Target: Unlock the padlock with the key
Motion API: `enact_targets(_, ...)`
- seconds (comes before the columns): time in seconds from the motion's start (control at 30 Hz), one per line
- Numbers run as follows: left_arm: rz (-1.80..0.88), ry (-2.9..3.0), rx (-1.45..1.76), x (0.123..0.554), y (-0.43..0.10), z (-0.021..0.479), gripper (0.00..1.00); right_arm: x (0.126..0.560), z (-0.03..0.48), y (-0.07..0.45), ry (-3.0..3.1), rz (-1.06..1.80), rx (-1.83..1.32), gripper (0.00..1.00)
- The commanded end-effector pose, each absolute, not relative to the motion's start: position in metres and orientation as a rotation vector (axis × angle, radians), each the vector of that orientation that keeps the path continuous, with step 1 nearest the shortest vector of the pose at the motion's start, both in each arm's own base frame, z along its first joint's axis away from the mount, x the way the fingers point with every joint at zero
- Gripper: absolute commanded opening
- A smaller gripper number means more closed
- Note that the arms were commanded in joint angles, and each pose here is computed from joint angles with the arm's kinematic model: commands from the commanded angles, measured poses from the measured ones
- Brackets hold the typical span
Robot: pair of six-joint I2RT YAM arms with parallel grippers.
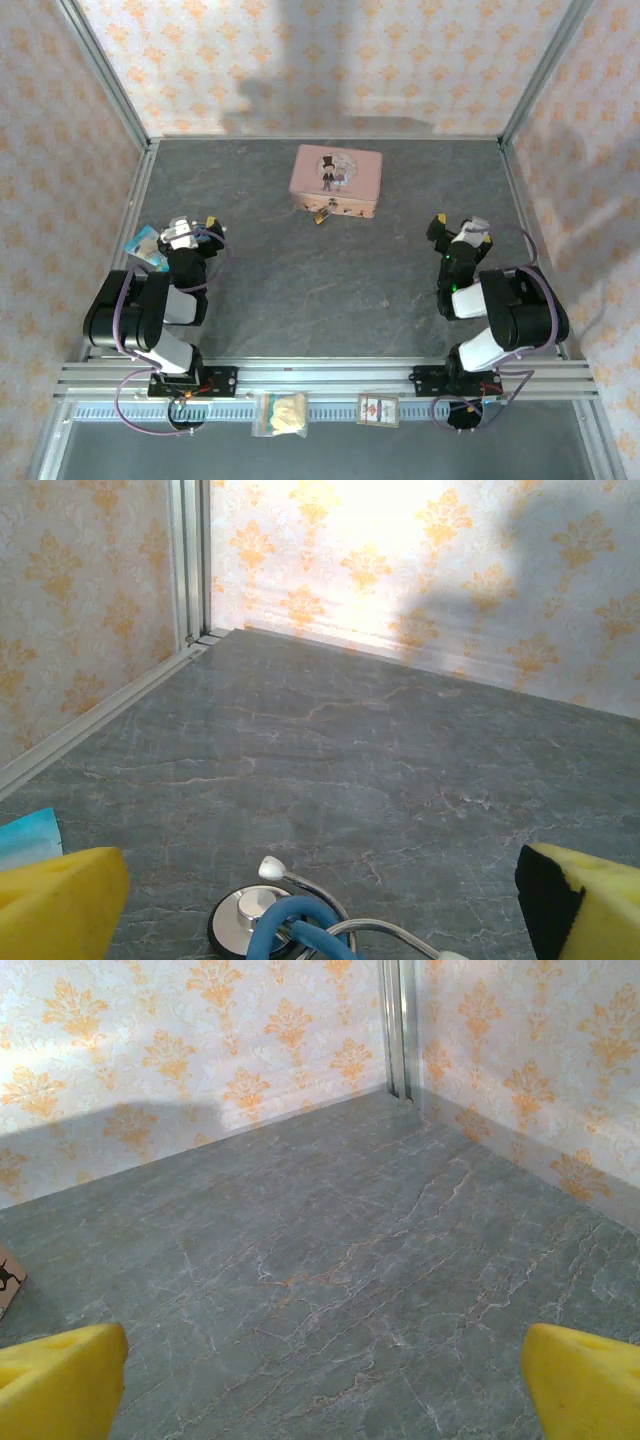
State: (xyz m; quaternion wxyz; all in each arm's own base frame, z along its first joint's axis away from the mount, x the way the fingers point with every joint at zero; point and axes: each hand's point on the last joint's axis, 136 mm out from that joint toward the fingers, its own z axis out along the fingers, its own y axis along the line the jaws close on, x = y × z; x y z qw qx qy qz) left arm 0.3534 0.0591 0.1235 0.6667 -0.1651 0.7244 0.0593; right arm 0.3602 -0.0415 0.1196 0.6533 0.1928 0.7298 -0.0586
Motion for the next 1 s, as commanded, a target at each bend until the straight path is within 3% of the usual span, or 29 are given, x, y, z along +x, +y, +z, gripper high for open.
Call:
enact_targets(0.0,0.145,1.585,-0.367,0.358,0.060,0.137,0.99,0.361,0.129,-0.043,1.622,-0.134,0.434,1.00)
enact_targets(0.8,0.112,1.619,-0.294,0.367,0.049,0.136,0.99,0.361,0.132,-0.042,1.617,-0.134,0.428,1.00)
enact_targets(0.97,0.164,1.565,-0.399,0.353,0.065,0.143,0.99,0.352,0.144,-0.033,1.583,-0.140,0.387,0.96)
